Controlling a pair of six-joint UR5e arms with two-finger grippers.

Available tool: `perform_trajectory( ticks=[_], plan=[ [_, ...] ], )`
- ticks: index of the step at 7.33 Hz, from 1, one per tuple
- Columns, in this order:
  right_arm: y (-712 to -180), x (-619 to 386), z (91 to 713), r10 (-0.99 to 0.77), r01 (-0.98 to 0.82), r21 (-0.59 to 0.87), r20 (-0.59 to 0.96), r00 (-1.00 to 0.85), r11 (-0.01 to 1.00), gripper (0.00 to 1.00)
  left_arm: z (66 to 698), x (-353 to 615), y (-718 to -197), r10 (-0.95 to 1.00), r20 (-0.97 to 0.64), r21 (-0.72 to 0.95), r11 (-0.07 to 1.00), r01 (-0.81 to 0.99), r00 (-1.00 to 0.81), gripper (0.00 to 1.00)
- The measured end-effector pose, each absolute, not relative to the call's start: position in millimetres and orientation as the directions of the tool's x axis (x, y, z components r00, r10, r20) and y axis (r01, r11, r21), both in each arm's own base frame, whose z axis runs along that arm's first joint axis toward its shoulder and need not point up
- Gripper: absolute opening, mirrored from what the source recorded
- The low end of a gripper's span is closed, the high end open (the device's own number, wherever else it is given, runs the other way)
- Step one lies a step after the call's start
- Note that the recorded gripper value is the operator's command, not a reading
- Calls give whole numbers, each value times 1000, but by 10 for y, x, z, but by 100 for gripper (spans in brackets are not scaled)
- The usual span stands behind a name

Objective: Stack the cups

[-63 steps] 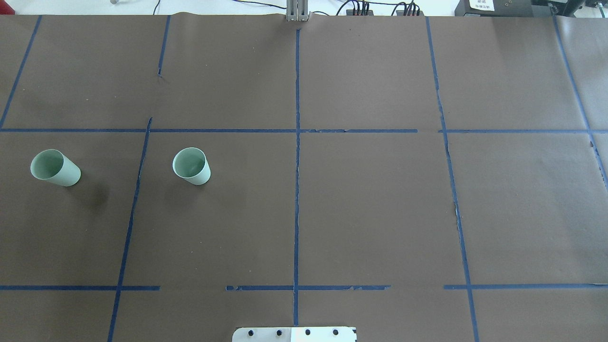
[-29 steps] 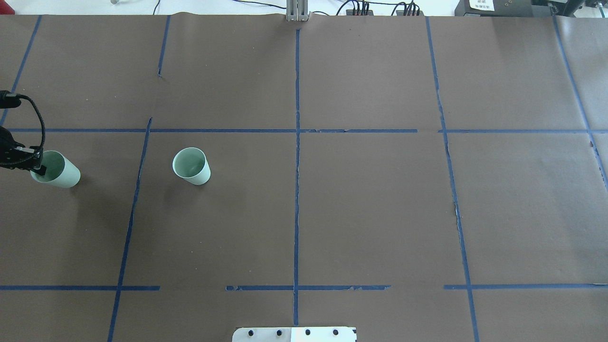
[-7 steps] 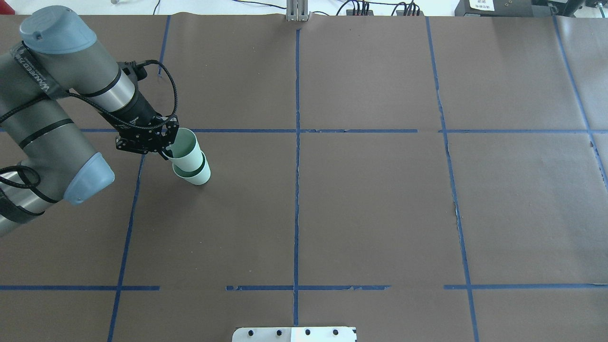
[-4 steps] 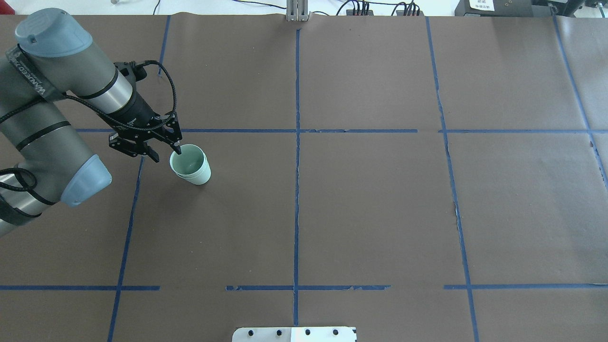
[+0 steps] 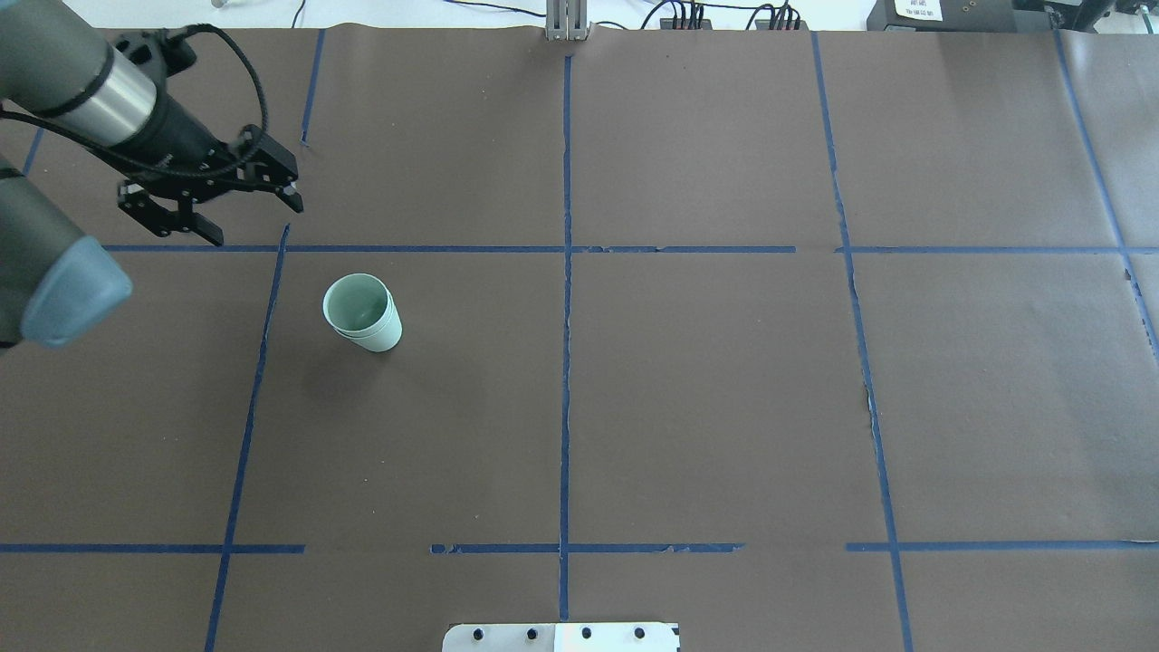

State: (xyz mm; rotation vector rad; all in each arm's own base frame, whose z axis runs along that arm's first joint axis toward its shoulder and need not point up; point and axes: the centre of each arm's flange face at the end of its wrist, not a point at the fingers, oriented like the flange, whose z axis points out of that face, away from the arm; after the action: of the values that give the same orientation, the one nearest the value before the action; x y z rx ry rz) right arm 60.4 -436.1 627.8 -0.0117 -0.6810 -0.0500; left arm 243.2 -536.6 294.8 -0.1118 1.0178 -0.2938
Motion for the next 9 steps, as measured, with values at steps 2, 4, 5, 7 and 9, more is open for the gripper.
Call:
perform_trajectory(
  ticks=[2,4,5,7,9],
  plan=[
    [-4361,604,6278,-42,50,6,630,776,999,100,3299,1465,-5546,-158,-813,-63,981,186,561,100],
    [-4361,604,6279,-42,50,6,630,776,999,100,4092,633,-5572,-4,-760,70,994,88,650,100],
    [-4361,604,6280,-42,50,6,630,776,999,100,4613,188,-5612,41,-733,99,994,47,679,100],
    [-4361,604,6278,-43,50,6,630,776,999,100,5527,-407,-5642,102,-696,109,993,-36,711,100],
    [-4361,604,6277,-43,50,6,630,776,999,100,6052,-648,-5551,101,-673,77,995,-67,732,100]
  ],
)
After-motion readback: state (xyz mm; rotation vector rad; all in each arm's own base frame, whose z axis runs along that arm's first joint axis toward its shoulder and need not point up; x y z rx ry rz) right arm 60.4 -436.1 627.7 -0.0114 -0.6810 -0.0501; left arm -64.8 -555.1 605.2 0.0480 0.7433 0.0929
